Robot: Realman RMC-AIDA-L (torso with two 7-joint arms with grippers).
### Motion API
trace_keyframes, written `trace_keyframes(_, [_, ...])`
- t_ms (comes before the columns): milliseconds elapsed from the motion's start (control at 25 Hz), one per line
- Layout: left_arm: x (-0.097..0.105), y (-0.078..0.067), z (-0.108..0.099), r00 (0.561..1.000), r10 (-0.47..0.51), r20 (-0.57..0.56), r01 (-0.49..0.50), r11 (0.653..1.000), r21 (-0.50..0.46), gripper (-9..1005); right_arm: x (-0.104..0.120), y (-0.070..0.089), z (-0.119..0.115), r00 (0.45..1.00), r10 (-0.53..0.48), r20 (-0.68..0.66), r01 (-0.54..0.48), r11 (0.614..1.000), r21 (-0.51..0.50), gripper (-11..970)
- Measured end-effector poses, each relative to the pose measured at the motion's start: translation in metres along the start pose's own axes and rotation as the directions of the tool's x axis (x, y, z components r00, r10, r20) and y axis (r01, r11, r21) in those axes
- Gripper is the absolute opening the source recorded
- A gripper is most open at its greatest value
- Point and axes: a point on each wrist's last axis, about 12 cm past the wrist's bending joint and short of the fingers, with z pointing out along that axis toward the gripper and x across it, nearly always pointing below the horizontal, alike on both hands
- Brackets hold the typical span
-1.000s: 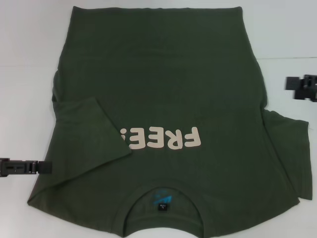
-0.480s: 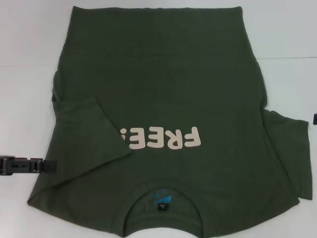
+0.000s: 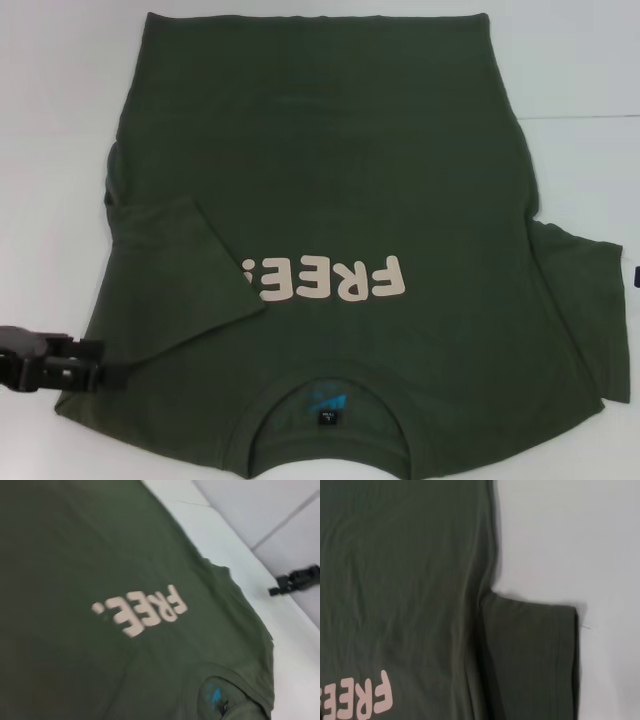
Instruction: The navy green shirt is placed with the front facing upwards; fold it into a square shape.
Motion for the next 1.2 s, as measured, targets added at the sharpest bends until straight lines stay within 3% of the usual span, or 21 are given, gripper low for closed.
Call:
trace_keyframes(80, [0.0, -0.002, 0.005, 0.995, 0.1, 0.011, -0.1, 0.995, 0.012, 851, -0.002, 0.002, 0.001, 1.0, -0.012, -0.002, 0.012, 1.0, -0.001, 924])
trace_keyframes(120, [0.0, -0.004, 0.011, 0.977, 0.21, 0.034, -0.211, 0.977, 0.011, 850, -0.002, 0.003, 0.002, 1.0, -0.019, -0.005, 0.019, 1.0, 0.0, 924])
trace_keyframes(160, [0.0, -0.005, 0.014, 0.966, 0.253, 0.044, -0.254, 0.967, 0.008, 850, -0.002, 0.004, 0.002, 1.0, -0.022, -0.008, 0.022, 1.0, 0.0, 924])
trace_keyframes(480, [0.0, -0.006, 0.024, 0.894, 0.444, 0.055, -0.442, 0.896, -0.049, 849, -0.001, 0.009, 0.008, 0.999, -0.008, -0.039, 0.007, 1.0, -0.018, 924])
trace_keyframes(760, [0.005, -0.005, 0.029, 0.867, 0.496, 0.053, -0.492, 0.867, -0.07, 848, 0.002, 0.007, 0.013, 0.997, 0.033, -0.067, -0.034, 0.999, -0.018, 924])
trace_keyframes(1000, [0.009, -0.004, 0.03, 0.86, 0.507, 0.048, -0.503, 0.861, -0.081, 848, -0.001, 0.008, 0.021, 0.996, 0.019, -0.09, -0.015, 0.999, 0.052, 924])
trace_keyframes(1200, [0.011, -0.004, 0.032, 0.859, 0.51, 0.049, -0.505, 0.859, -0.086, 848, -0.003, 0.013, 0.025, 0.995, 0.015, -0.095, -0.01, 0.999, 0.048, 924])
